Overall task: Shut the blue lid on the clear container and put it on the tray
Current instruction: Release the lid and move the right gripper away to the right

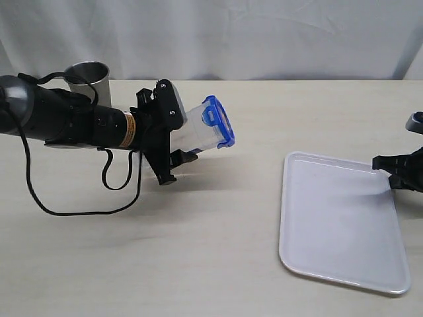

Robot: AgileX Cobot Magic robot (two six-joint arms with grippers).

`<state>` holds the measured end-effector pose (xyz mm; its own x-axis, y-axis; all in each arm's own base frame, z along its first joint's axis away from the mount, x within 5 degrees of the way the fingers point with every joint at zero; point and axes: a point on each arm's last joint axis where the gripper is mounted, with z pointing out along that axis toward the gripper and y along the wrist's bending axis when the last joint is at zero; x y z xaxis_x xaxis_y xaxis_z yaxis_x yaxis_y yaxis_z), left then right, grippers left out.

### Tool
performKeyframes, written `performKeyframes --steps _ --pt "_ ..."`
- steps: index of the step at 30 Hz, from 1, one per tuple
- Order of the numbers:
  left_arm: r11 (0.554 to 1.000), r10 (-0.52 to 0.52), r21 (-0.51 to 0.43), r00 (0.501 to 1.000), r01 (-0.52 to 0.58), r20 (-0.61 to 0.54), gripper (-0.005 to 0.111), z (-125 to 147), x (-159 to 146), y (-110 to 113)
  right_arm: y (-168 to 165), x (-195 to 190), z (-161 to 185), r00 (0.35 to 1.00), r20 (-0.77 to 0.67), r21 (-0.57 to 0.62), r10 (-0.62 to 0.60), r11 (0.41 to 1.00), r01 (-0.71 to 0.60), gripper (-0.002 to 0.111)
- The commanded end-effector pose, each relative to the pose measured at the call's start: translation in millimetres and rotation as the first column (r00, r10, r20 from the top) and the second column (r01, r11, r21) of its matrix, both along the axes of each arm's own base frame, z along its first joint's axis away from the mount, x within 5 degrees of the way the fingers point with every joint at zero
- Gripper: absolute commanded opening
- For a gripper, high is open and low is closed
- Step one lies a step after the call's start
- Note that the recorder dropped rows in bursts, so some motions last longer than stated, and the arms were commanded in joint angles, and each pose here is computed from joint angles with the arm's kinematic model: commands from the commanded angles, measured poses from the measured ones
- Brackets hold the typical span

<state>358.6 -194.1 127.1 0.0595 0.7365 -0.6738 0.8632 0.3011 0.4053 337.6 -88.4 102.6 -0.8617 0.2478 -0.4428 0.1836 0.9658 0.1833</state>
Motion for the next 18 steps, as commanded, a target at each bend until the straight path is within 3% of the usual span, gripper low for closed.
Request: performKeyframes --steps 1,11,16,18 --pt "0.999 -0.002 -0.033 1.0 0.002 0.013 0.0 8.4 1.1 -1.8 5.3 3.4 1.6 0.998 0.041 0.027 0.055 0.998 -0.056 0.004" --pt "0.999 -0.01 -0.04 1.0 0.011 0.012 0.0 8.4 0.3 -2.4 12.4 7.1 5.4 0.988 0.105 0.077 0.113 0.99 -0.121 0.004" --pt "0.991 -0.131 -0.025 0.991 0.131 0.02 0.0 7.9 -7.7 -9.6 12.1 9.1 20.3 0.982 0.147 0.058 0.12 0.99 -0.129 0.004" --pt "0.993 -0.114 -0.018 0.993 0.115 0.007 0.0 8.3 -10.3 -14.1 14.3 8.5 32.5 0.975 0.178 0.061 0.135 0.987 -0.148 0.004"
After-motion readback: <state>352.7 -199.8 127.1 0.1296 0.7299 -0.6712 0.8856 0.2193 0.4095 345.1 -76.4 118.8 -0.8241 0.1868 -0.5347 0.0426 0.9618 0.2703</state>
